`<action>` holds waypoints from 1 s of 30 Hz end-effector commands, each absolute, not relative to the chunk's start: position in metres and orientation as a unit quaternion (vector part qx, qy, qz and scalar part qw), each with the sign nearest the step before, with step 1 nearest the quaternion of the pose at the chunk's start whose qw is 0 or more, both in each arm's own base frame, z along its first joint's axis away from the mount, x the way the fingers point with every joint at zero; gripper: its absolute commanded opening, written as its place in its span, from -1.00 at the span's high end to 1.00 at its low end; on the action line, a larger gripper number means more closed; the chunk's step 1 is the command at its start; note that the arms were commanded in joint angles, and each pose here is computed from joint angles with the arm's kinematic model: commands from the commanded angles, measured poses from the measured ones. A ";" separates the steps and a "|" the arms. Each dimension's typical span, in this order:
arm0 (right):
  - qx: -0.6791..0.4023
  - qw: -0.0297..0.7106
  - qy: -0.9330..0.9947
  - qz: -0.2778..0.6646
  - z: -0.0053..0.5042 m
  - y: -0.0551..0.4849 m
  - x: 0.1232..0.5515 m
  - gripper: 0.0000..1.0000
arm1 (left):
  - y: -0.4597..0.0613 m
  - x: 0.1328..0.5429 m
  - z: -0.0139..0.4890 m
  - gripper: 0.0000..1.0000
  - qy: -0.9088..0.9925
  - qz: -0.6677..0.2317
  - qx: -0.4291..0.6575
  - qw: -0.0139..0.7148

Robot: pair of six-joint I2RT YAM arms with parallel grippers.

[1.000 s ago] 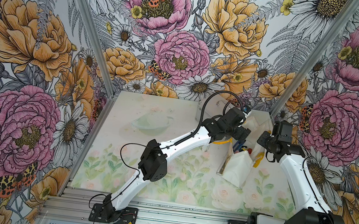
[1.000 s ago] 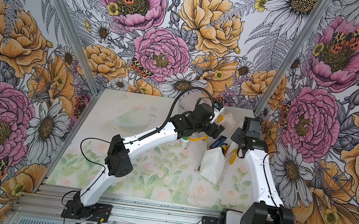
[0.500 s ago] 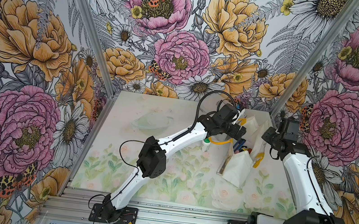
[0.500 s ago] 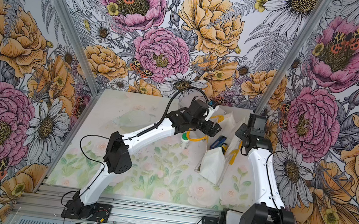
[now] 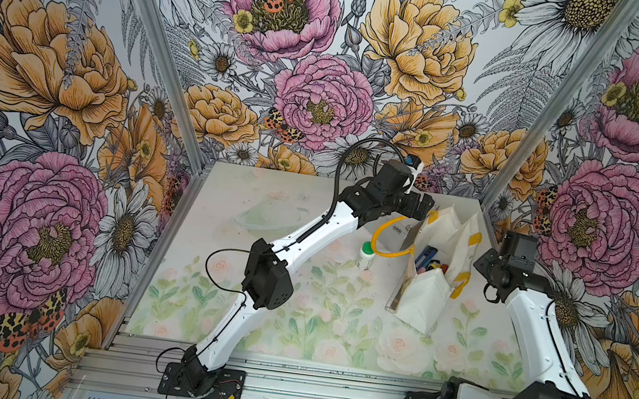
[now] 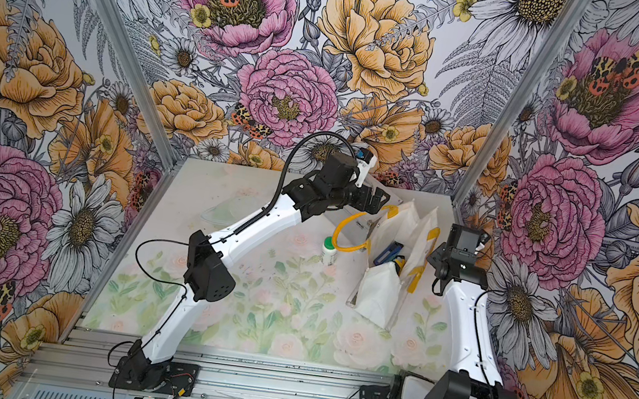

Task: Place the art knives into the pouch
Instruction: Close the pouch at the center of the board.

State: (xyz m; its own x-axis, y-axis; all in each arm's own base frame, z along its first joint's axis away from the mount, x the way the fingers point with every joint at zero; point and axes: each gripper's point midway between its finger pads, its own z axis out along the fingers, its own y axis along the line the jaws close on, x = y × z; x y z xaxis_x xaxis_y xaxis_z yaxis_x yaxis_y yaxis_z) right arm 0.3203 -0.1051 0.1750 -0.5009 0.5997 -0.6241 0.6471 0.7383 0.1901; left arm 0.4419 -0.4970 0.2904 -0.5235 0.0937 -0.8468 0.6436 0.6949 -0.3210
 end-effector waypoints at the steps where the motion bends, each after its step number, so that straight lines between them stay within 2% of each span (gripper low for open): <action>1: 0.369 0.321 0.872 -0.015 0.155 -0.099 0.321 0.60 | -0.509 0.444 0.274 -0.95 0.812 -0.291 0.240 0.445; 4: 0.366 0.309 0.878 -0.003 0.143 -0.093 0.320 0.63 | -0.504 0.458 0.269 -0.97 0.807 -0.207 0.248 0.495; 7: 0.365 0.305 0.880 0.001 0.136 -0.090 0.319 0.63 | -0.492 0.479 0.256 -0.96 0.815 -0.172 0.219 0.508; 14: 0.366 0.307 0.878 -0.001 0.134 -0.088 0.312 0.65 | -0.476 0.503 0.234 -0.96 0.829 -0.152 0.182 0.506; 18: 0.364 0.370 0.855 -0.006 0.174 -0.092 0.305 0.59 | -0.467 0.508 0.231 -0.96 0.834 -0.146 0.175 0.502; 21: 0.367 0.407 0.836 -0.017 0.201 -0.098 0.297 0.47 | -0.461 0.512 0.231 -0.96 0.837 -0.147 0.170 0.499; 30: 0.407 0.352 0.840 -0.065 0.169 -0.115 0.277 0.38 | -0.484 0.500 0.203 -0.96 0.836 -0.154 0.222 0.478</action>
State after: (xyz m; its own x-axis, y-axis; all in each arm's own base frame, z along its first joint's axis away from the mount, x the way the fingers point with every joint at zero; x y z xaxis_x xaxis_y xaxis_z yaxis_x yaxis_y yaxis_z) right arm 0.2884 -0.1061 0.1853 -0.4147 0.6189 -0.6671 0.6775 0.6994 0.2277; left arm 0.5071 -0.4698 0.2295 -0.4362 0.1634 -0.8849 0.4724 0.8786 -0.0706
